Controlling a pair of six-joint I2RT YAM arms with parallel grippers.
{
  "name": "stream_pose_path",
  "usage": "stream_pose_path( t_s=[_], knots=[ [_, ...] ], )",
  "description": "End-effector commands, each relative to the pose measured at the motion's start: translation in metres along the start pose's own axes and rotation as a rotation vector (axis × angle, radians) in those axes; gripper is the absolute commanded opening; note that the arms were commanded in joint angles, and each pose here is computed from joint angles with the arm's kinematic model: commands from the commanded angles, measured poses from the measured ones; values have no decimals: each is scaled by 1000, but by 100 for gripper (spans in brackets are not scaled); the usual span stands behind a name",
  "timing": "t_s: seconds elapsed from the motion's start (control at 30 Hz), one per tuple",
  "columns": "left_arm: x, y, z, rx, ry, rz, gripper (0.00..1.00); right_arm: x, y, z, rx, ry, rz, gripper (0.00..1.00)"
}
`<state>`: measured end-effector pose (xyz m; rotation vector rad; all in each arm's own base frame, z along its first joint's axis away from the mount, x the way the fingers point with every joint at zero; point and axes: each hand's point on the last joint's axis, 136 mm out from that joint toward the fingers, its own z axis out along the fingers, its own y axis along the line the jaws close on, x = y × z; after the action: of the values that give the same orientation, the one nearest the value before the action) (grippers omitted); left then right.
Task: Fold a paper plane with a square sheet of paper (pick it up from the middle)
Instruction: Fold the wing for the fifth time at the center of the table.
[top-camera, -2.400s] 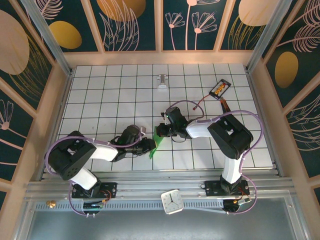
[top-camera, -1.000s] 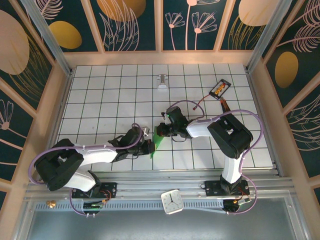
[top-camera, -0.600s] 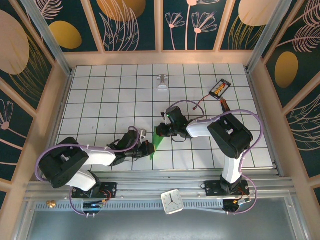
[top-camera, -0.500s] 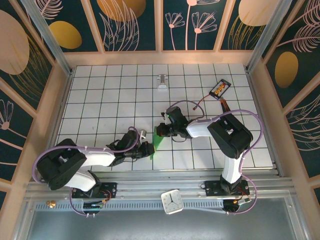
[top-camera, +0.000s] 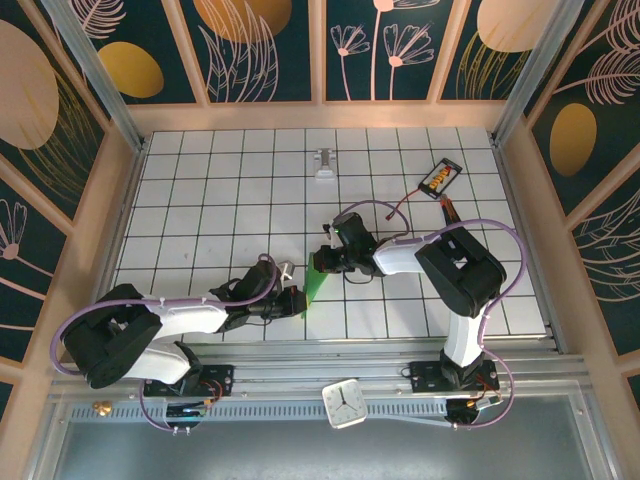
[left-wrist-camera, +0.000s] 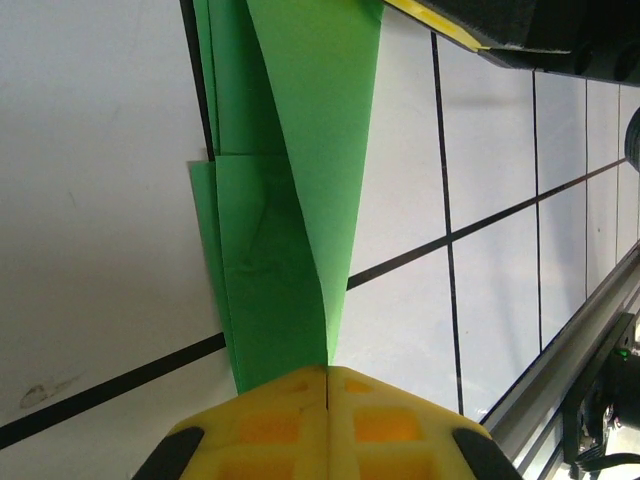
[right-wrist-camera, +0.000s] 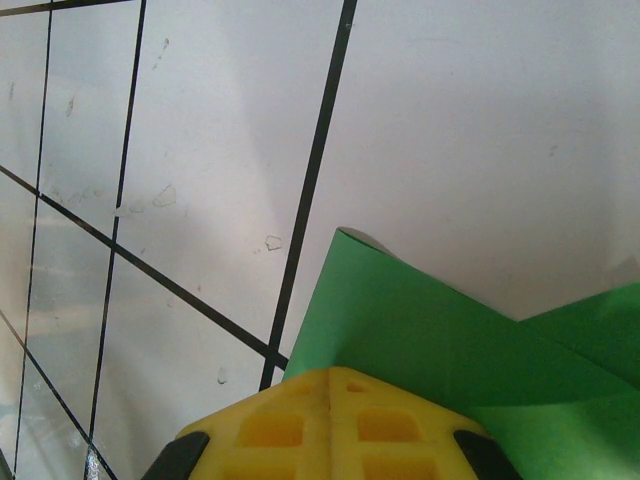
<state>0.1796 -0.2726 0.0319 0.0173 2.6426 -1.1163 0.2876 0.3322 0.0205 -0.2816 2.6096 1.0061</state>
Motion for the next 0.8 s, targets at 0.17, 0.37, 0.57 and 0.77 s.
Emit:
stream_pose_path(
  t_s=[0.17,0.37,0.57,0.77],
  knots=[
    [12,-1,6,58,39,-39,4,10,-23,3,68,25,6,0],
    [18,-1,6,121,44,-92,2,10,-23,3,67,28,7,0],
    [17,-2,1,188,24,-139,2,12,-23,3,65,27,10,0],
    [4,11,-5,-5,-27,2,15,12,-24,3,64,27,11,0]
  ],
)
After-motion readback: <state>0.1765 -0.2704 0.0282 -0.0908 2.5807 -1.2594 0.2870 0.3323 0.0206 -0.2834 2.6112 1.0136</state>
